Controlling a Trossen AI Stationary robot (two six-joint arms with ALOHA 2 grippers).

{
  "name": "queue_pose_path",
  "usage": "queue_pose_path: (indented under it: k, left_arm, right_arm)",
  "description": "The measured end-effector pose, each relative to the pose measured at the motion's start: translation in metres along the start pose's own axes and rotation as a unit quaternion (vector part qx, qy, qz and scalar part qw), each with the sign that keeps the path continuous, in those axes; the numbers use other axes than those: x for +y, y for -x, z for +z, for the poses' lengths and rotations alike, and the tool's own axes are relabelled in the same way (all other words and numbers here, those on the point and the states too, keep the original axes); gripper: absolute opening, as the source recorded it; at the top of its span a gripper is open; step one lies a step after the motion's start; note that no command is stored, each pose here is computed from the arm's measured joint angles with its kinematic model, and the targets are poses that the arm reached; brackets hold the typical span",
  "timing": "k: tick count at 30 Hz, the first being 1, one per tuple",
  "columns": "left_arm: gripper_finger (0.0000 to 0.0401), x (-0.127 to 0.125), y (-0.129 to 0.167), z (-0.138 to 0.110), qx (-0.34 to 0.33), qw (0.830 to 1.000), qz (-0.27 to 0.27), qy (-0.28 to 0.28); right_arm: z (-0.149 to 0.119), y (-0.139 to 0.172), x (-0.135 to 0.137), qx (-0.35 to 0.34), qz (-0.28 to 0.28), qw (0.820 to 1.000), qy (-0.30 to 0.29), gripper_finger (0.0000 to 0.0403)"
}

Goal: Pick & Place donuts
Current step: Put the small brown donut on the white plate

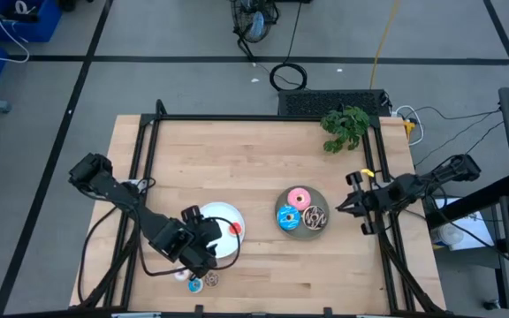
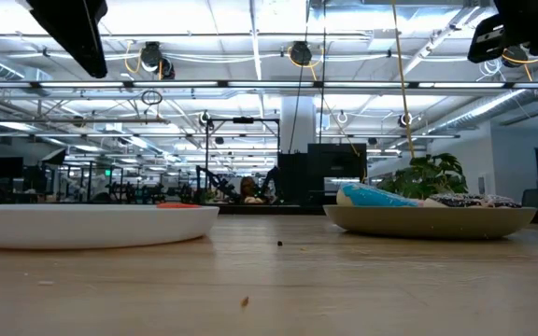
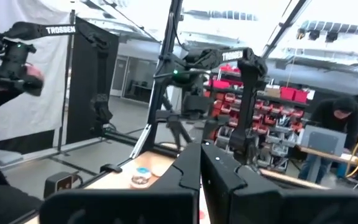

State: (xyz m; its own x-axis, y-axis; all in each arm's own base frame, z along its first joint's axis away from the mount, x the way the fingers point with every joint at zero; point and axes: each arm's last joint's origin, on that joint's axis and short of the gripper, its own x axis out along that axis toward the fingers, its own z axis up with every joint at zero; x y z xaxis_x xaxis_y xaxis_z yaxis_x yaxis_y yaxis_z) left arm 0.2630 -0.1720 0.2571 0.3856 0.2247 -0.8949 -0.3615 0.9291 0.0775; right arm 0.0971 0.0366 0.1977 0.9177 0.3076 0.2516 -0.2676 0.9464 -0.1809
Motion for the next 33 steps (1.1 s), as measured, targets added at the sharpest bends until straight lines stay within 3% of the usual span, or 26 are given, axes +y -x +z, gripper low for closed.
queue_pose_path:
  k: [5, 10, 18, 23, 28, 33]
  left_arm:
    - [0.0282, -0.007, -0.001, 0.004, 0.004, 0.999, -0.051, 0.007]
    - [0.0282, -0.025, -0.004, 0.009, 0.009, 0.990, -0.138, 0.027]
    - [0.0282, -0.070, -0.031, -0.030, 0.093, 0.981, -0.167, -0.005]
    - [0.0282, -0.097, -0.032, -0.041, 0.086, 0.974, -0.209, -0.006]
    - [0.0282, -0.103, -0.034, -0.048, 0.067, 0.978, -0.195, 0.006]
    - [0.0282, -0.109, -0.049, -0.057, 0.068, 0.982, -0.172, -0.047]
  right_arm:
    - [0.000, 0.000, 0.000, 0.001, -0.001, 1.000, 0.006, 0.0000]
    - [0.000, 0.000, 0.000, 0.001, -0.001, 1.000, 0.006, 0.0000]
    - [-0.001, 0.000, 0.000, 0.004, 0.000, 1.000, 0.003, 0.0000]
    - [-0.001, 0.000, 0.000, 0.003, -0.001, 1.000, 0.009, 0.0000]
    - [0.000, 0.000, 0.000, -0.001, -0.003, 1.000, 0.012, 0.0000]
    - [0.001, 0.000, 0.000, -0.003, -0.004, 1.000, 0.021, 0.0000]
